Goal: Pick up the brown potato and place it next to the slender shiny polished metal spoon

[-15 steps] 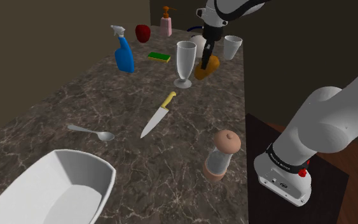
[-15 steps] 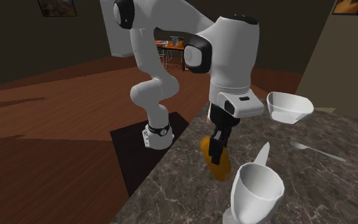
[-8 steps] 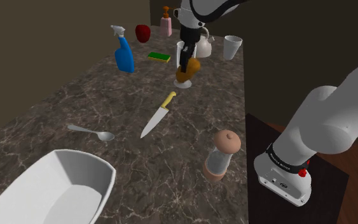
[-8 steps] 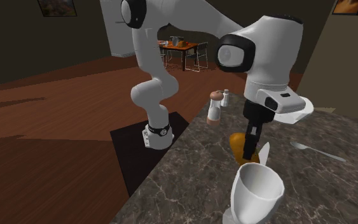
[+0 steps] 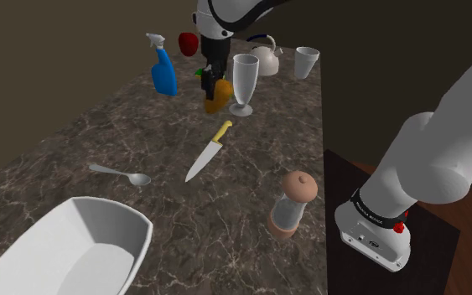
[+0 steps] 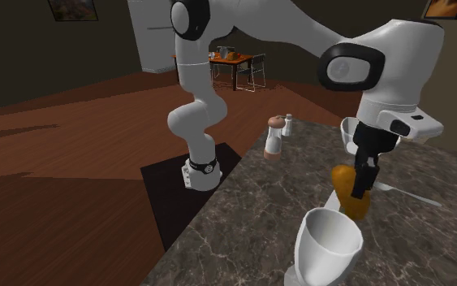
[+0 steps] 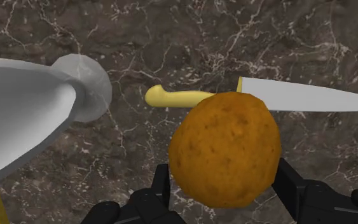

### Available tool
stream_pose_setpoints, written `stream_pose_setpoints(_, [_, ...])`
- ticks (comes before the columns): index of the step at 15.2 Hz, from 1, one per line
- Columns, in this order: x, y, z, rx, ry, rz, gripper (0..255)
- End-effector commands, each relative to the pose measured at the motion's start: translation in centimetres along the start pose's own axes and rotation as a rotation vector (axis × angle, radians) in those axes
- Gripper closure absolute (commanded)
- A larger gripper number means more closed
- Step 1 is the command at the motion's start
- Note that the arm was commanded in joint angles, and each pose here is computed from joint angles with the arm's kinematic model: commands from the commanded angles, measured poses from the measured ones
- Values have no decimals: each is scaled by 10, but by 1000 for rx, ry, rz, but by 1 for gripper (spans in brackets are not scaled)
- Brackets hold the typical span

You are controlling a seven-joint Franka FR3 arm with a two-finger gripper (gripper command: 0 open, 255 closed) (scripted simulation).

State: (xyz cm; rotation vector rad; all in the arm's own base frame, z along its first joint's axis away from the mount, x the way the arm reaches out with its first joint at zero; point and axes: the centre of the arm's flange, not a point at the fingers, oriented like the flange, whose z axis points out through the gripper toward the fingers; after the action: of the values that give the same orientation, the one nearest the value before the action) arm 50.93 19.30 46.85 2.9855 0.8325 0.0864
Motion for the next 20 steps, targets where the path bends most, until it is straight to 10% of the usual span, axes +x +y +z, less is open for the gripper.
stream_pose_setpoints(1, [24,-17,0,0,0,1,255])
stream_pose_setpoints(6, [77,-57,-1,0,0,1,255])
stream_pose_setpoints(20, [74,-61,73,0,0,1,255])
